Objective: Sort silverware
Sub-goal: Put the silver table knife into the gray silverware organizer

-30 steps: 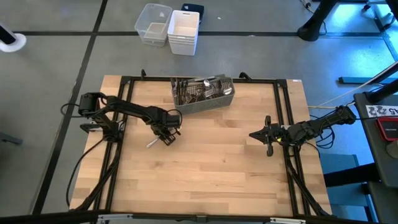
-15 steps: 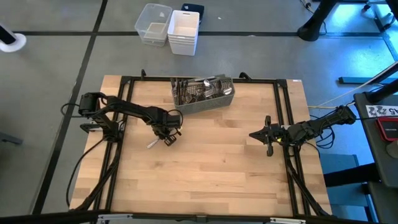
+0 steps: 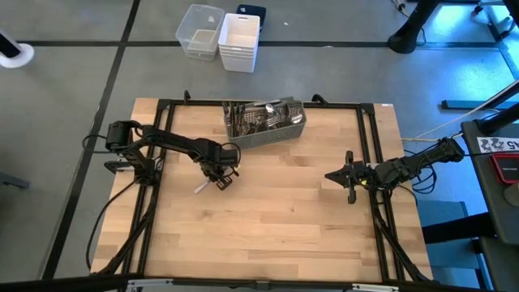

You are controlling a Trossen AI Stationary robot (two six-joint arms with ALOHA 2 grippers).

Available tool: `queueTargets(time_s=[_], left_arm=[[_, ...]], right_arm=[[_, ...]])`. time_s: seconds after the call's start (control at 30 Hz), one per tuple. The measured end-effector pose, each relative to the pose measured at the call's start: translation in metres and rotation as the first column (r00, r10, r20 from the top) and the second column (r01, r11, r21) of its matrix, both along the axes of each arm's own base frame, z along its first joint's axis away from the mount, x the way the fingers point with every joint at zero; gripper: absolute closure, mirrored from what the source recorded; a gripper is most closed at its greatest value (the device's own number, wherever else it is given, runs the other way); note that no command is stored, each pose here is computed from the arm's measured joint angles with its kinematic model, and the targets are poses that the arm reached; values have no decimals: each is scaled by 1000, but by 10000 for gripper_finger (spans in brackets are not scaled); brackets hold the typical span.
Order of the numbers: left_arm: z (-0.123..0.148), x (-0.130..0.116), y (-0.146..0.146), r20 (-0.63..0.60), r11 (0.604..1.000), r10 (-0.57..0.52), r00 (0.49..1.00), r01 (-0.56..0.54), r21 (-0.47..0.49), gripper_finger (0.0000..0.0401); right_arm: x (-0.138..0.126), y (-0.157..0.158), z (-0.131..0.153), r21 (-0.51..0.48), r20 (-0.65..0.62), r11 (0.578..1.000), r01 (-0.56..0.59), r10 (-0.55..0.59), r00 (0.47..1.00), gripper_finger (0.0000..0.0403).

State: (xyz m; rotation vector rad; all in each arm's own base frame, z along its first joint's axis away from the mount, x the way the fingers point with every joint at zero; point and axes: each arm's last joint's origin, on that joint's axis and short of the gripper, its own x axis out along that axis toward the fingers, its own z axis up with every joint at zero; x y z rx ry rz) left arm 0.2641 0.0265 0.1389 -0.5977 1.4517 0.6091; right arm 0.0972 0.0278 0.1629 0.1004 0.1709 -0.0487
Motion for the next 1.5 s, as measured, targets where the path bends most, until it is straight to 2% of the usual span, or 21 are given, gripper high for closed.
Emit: queueTargets(time_s=[0.13,0.27,0.57,0.73,0.93,0.97,1.03,1.17,1.37,1.5], left_arm=[[2,2,0,27,1000,0,1000,0,-3,367],[12,8,0,144,1000,-17,989,18,-2,370],[35,29,0,446,995,-95,890,102,9,367],[55,42,1,629,987,-161,760,136,88,364],[89,50,5,790,959,-281,544,137,247,367],[96,49,6,803,954,-295,517,123,272,367],[106,44,9,803,940,-330,497,89,331,366],[127,28,15,782,904,-369,503,-3,428,364],[160,2,29,752,803,-418,510,-179,568,366],[168,-8,40,726,728,-396,563,-289,622,362]], right_arm=[[0,0,0,0,0,1000,0,0,1000,393],[0,0,0,0,0,1000,0,0,1000,393],[0,0,0,0,0,1000,0,0,1000,393],[0,0,0,0,0,1000,0,0,1000,393],[0,0,0,-2,-3,1000,0,0,1000,393],[0,0,0,-2,-4,1000,0,0,1000,393],[0,0,-1,-3,-7,1000,0,0,1000,393],[1,0,-1,-5,-11,1000,-1,1,1000,393],[1,0,-1,-7,-15,1000,0,0,1000,393],[1,0,-1,-6,-14,1000,0,0,1000,393]])
